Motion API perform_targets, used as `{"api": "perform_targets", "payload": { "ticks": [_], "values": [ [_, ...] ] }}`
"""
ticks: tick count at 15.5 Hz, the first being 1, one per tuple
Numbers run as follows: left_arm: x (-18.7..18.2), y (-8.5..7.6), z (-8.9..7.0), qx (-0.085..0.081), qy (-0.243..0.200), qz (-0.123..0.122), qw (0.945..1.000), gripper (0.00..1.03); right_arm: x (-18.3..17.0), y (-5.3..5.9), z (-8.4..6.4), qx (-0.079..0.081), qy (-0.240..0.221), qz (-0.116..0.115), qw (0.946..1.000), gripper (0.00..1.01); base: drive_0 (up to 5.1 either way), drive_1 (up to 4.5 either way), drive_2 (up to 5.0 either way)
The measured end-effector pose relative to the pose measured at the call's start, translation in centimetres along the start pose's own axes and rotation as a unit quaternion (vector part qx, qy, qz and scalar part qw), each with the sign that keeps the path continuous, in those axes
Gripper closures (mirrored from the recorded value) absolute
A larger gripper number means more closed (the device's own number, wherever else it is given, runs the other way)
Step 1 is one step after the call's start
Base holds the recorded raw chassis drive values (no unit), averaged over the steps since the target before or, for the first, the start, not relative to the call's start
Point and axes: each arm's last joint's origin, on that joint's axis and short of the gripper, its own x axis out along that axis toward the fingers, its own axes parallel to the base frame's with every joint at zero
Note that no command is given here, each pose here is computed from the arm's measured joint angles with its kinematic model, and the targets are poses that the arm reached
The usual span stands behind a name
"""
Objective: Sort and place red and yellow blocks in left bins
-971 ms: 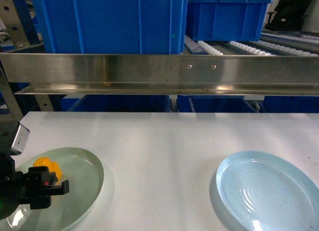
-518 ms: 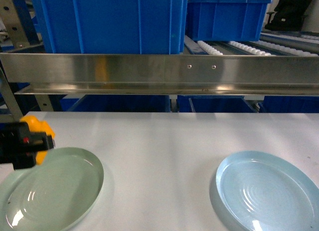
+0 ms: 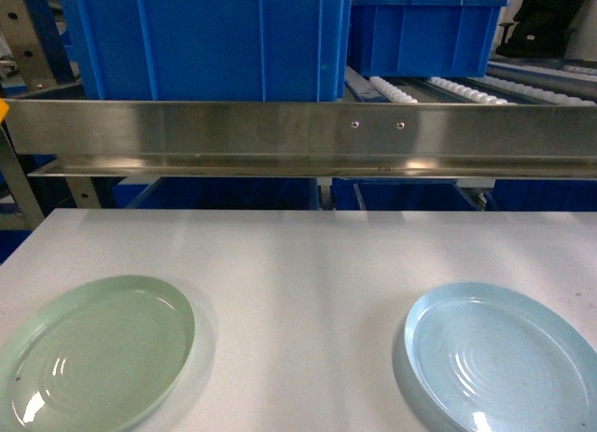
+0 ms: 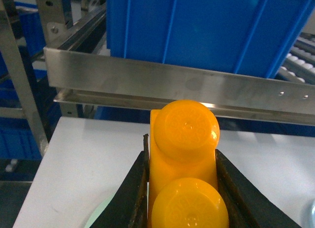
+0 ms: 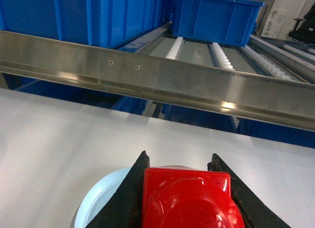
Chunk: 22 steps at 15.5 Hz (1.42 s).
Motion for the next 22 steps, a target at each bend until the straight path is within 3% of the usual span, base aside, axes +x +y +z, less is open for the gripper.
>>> {"api": "perform_targets", "payload": {
  "ticks": [2,5,7,16,22],
  "values": [
    [-0.7,-0.9,0.8,0.007,-0.025,-0.009,0.9996,0.75,0.0,0.0,0.0,0.0,0.0,0.0,1.0,0.73,0.0,0.0,0.0],
    [-1.2,-1.8,1.9,0.041,-0.073,-0.016,0.9964,0.76,0.0,0.0,0.0,0.0,0.0,0.0,1.0,0.73,0.0,0.0,0.0],
    [-1.3,-1.9,2.2,0.05,-0.077,-0.016,0.9957,0.76,0.0,0.0,0.0,0.0,0.0,0.0,1.0,0.73,0.0,0.0,0.0],
    [-1.3,-1.9,2.2,0.054,-0.077,-0.017,0.9955,0.76,0.0,0.0,0.0,0.0,0.0,-0.003,1.0,0.73,-4.4,2.11,2.3],
    [-1.2,-1.9,2.1,0.054,-0.075,-0.014,0.9957,0.76,0.0,0.0,0.0,0.0,-0.001,-0.002,1.0,0.73,-4.1,-0.35,4.5]
  ]
}}
